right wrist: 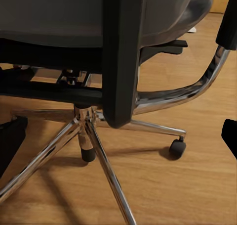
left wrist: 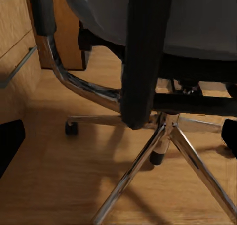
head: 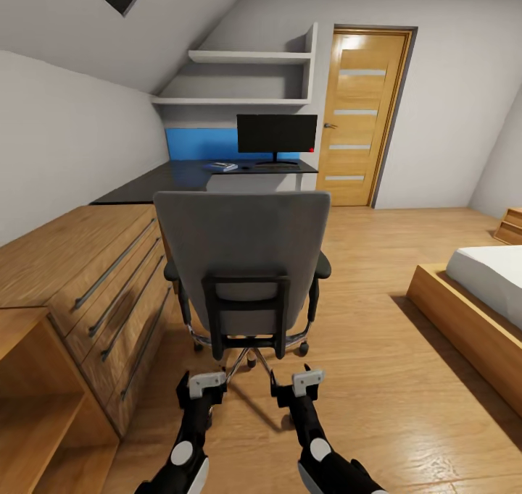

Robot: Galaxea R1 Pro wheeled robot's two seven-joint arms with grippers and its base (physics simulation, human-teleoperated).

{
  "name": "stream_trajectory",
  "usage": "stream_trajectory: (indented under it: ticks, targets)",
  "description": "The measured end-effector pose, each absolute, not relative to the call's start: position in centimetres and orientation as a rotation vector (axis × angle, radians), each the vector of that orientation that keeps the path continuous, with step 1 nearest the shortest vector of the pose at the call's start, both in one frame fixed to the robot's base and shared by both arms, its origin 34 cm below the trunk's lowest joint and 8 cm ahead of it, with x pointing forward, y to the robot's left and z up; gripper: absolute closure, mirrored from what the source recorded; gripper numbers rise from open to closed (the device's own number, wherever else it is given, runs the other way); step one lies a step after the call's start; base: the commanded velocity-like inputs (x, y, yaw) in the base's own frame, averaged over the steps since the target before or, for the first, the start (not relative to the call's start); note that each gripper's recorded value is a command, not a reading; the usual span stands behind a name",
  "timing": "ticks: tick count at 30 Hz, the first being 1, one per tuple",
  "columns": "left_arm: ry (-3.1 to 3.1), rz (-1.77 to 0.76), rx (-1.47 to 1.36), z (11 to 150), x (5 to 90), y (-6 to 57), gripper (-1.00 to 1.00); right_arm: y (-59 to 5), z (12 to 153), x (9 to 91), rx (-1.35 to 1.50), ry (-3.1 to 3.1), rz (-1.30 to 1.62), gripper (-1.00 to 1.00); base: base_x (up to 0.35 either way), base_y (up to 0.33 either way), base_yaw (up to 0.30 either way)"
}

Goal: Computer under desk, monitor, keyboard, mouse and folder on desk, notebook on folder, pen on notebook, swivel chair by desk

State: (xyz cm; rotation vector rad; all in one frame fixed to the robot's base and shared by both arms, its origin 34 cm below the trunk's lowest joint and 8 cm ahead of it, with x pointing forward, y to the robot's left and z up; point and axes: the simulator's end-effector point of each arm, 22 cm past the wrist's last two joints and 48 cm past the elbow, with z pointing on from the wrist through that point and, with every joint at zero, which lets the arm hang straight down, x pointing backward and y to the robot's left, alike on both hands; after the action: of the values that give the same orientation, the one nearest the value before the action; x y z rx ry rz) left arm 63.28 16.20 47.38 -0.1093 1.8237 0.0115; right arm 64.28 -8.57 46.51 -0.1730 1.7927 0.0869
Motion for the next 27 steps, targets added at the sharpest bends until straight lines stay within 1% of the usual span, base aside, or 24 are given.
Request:
stream_trajectory:
  ticks: [4,12,20,27]
  targets:
    - [1.829,-0.012,-0.022,47.1,62.8,13.8,-1.0,-8.5,46.3,64.1,-0.183,1.796,0.085,-1.0,0.0,0.0,0.0]
    - [1.83,-0.012,0.01,46.9,62.6,13.3,-1.0,-8.5,46.2,64.0,-0.189,1.796,0.086,-1.0,0.014,0.0,0.0]
    - [1.829,-0.008,0.009,46.9,62.6,13.5,-1.0,-8.5,46.2,64.0,-0.189,1.796,0.085,-1.0,0.161,0.0,0.0]
    - [1.829,-0.005,0.008,46.9,62.6,13.6,-1.0,-8.6,46.2,64.0,-0.186,1.796,0.082,-1.0,0.293,0.0,0.0]
